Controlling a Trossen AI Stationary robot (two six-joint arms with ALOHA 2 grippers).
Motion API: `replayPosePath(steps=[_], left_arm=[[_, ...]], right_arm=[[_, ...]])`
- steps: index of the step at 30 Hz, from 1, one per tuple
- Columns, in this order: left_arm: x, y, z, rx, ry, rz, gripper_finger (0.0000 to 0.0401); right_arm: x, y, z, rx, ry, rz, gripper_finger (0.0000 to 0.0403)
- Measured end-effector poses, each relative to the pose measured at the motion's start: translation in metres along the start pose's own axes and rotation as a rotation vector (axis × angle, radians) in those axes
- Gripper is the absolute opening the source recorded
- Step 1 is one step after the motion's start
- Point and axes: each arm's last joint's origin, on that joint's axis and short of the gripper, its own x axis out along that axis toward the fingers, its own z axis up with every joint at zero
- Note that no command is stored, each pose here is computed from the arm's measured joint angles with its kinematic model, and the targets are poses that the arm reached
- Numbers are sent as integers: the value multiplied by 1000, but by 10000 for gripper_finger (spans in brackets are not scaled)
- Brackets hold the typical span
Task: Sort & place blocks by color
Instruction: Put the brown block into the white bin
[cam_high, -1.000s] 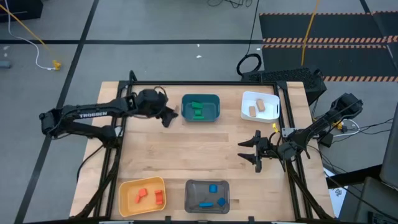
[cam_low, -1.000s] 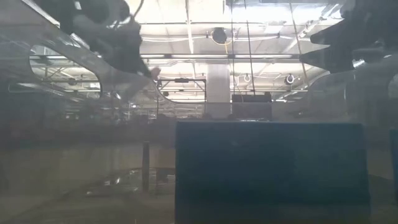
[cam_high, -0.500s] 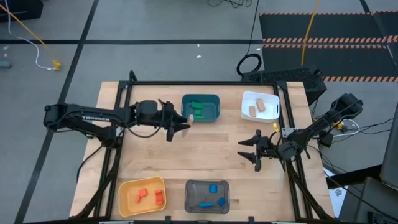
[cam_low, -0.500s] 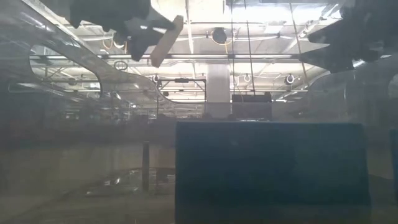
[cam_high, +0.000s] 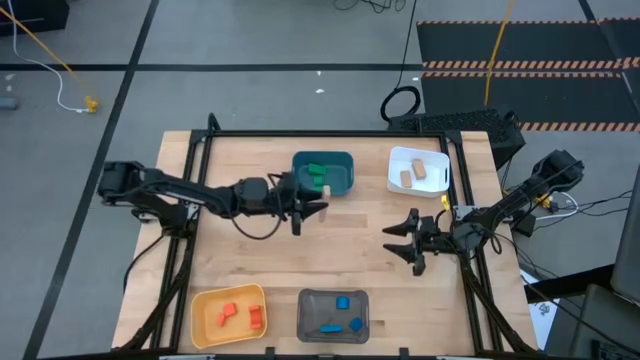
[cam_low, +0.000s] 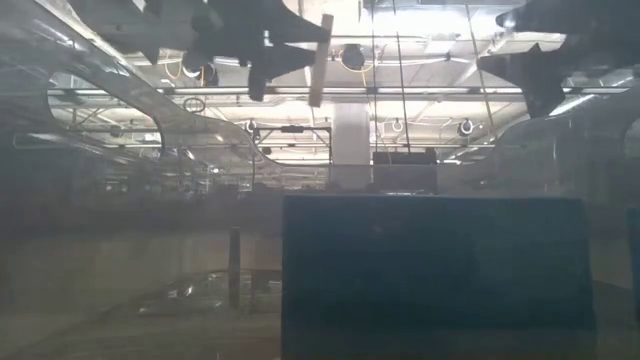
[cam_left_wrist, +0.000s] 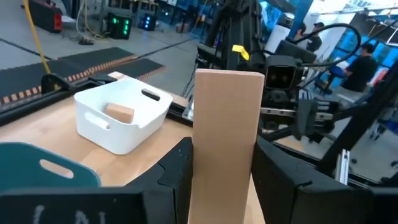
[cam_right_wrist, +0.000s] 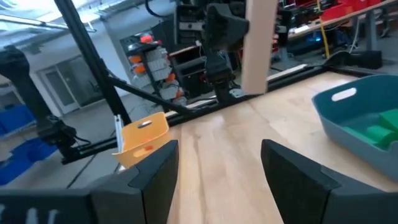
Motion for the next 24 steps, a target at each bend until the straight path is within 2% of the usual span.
replayPosePath(steps=[4, 7, 16, 24], left_arm=[[11, 3, -11, -3, -24, -5, 131], [15, 4, -15, -10, -44, -11, 131], [17, 4, -14, 6, -82, -24, 131], [18, 2, -10, 6, -167, -39, 131]], right_arm=[[0, 1, 0, 54, 14, 33, 222], [0, 0, 1, 83, -5, 18, 222], [6, -6, 19, 217, -190, -52, 222], [28, -7, 24, 165, -231, -38, 222]])
